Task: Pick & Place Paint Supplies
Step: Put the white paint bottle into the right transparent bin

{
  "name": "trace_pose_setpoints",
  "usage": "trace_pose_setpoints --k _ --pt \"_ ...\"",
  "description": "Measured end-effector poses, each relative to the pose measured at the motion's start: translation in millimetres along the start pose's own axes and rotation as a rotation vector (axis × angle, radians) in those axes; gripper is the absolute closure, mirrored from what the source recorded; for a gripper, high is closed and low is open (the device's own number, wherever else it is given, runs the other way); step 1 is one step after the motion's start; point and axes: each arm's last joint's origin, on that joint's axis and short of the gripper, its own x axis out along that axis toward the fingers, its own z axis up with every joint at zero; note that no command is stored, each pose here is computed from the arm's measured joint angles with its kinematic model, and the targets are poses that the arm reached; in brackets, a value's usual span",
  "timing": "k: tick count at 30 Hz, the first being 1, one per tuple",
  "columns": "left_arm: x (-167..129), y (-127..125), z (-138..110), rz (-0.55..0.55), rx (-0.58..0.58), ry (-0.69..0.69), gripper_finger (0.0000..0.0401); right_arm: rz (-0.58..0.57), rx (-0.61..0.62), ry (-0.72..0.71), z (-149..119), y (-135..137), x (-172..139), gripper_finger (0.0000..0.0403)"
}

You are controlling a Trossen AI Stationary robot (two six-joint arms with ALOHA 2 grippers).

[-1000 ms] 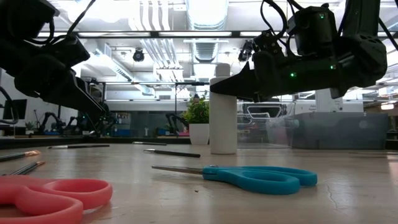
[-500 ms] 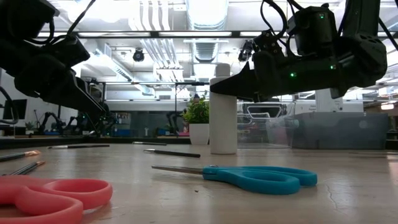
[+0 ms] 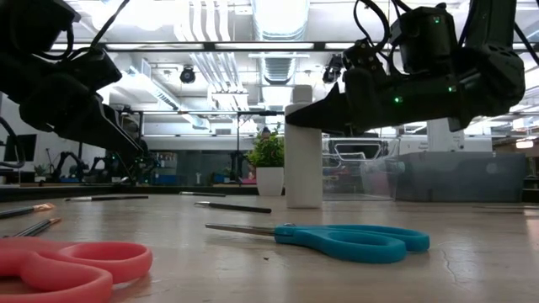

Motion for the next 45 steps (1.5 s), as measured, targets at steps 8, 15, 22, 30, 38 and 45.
trace_pose_setpoints --k 8,15,22,30,38,45 --pt "0.0 0.0 0.0 0.0 0.0 0.0 0.0135 0.0 0.006 -0.019 4.5 -0.1 -0.7 0.0195" --pt "0.0 0.0 0.0 0.0 0.0 0.0 0.0135 -0.029 -0.038 -0.092 27.9 3.2 -8.0 0.0195" --pt "0.0 0.0 0.0 0.0 0.0 0.0 0.0135 -0.103 -0.073 -0.054 52.7 -1.6 -20.7 0.0195" --pt "0.0 0.0 -0.1 0.0 0.0 0.0 0.0135 -0.21 -0.151 -0.032 83.0 -13.1 -42.1 0.0195" --pt "0.0 0.0 0.0 0.0 0.0 0.0 0.0135 -0.369 -0.226 0.096 107.0 -28.0 -68.1 0.0195" --pt "0.0 0.1 -0.1 0.0 0.0 0.001 0.0135 -0.493 -0.25 0.212 125.1 -38.5 -87.7 0.0195"
